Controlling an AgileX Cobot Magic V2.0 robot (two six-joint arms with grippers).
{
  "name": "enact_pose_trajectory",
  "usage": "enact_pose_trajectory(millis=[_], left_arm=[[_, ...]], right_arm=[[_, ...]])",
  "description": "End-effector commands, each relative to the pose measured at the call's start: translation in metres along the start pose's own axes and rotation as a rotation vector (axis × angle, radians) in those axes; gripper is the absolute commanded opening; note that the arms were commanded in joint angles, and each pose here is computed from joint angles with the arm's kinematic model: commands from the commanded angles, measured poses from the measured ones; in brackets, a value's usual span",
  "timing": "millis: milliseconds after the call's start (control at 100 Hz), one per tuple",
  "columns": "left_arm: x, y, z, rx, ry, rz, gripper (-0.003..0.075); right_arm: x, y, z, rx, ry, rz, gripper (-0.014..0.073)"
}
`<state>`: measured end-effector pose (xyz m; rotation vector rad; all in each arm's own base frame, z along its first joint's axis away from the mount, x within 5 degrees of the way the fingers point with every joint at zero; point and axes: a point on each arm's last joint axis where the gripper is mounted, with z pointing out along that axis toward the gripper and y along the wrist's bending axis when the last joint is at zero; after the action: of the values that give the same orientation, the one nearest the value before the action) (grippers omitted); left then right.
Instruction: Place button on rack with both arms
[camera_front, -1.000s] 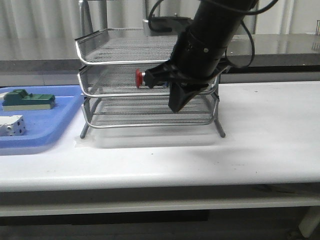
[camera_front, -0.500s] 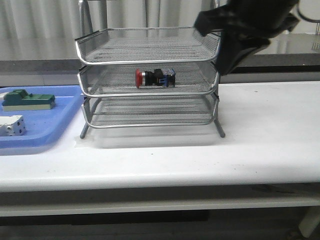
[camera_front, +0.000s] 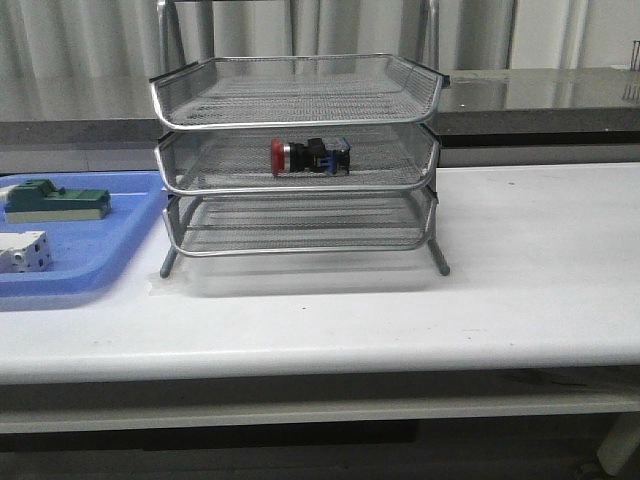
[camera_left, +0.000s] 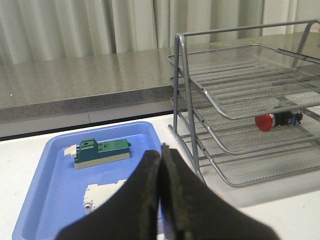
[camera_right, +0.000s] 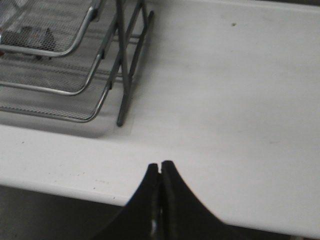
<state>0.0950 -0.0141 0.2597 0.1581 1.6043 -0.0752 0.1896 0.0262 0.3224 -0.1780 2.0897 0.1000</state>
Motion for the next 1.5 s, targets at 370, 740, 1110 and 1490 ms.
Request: enact_pose_trajectory(millis=[370,740,1110,1490], left_arm=[[-0.016,0.002,0.0,-0.016,-0.104,-0.019,-0.002],[-0.016,0.002,0.0,-0.016,-0.104,-0.019,-0.002],[-0.016,0.002,0.0,-0.016,-0.104,-0.019,-0.002],[-0.016,0.002,0.0,-0.016,-0.104,-0.019,-0.002]], right_arm=[[0.034,-0.007,-0.079,0.112,-0.377,0.026,-0.0059],[0.038,-0.006,-0.085,0.109,-0.381,0.026,-0.0059],[0.038,-0.006,-0.085,0.109,-0.381,0.026,-0.0059],[0.073,-0.006,-0.079,0.112,-0.515,0.119,-0.0059]])
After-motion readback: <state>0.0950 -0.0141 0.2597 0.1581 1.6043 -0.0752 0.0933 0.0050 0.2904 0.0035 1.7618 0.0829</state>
